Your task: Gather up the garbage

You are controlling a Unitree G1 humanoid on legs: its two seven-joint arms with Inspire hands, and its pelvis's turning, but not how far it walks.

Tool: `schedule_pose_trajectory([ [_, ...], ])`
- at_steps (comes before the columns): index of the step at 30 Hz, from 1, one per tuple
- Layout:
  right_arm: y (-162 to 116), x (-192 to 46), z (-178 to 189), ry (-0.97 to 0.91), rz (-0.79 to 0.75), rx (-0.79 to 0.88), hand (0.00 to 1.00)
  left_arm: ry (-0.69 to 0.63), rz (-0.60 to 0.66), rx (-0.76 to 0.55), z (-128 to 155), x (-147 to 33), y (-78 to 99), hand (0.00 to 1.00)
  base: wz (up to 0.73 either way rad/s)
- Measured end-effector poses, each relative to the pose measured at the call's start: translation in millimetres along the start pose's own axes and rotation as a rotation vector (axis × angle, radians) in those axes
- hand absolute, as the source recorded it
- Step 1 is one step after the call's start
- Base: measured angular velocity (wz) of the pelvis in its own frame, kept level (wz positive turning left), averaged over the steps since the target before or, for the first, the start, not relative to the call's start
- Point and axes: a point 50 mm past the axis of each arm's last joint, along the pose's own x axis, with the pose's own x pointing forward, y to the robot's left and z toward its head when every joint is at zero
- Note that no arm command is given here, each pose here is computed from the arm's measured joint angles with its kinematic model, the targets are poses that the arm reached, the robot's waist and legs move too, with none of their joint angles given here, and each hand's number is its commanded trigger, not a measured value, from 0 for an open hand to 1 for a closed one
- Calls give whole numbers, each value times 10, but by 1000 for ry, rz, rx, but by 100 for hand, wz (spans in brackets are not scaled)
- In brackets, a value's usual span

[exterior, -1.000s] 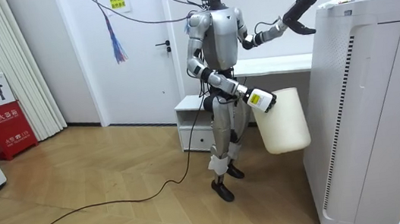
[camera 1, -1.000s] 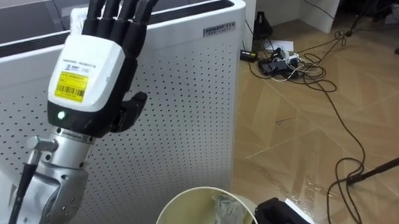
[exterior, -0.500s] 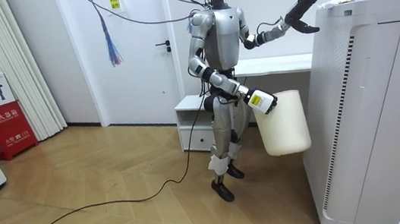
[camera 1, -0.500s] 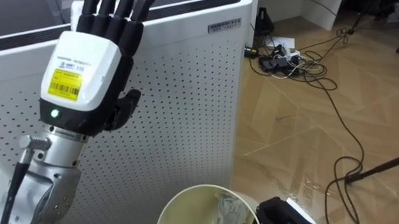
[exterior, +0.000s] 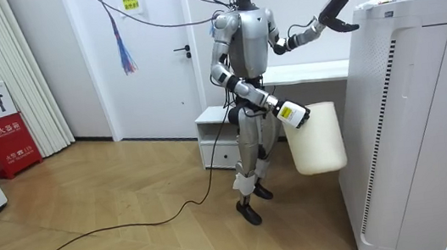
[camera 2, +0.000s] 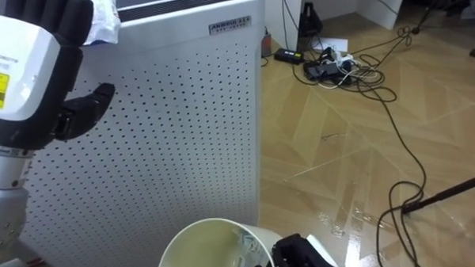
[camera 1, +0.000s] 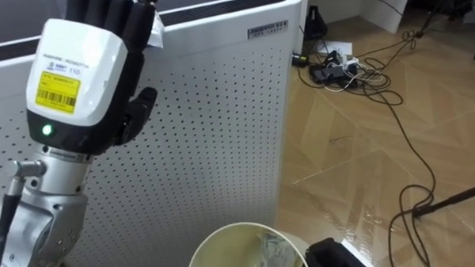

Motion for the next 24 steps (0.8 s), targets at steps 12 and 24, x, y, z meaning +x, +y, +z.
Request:
schedule_pose_trajectory([
  [12, 15, 7, -53, 60, 7, 17, 100, 119, -101, 52, -184, -36, -76, 0, 0],
  [24, 7, 15, -72, 91, -2, 16, 100, 201, -261, 70, -303, -119, -231, 66, 1],
])
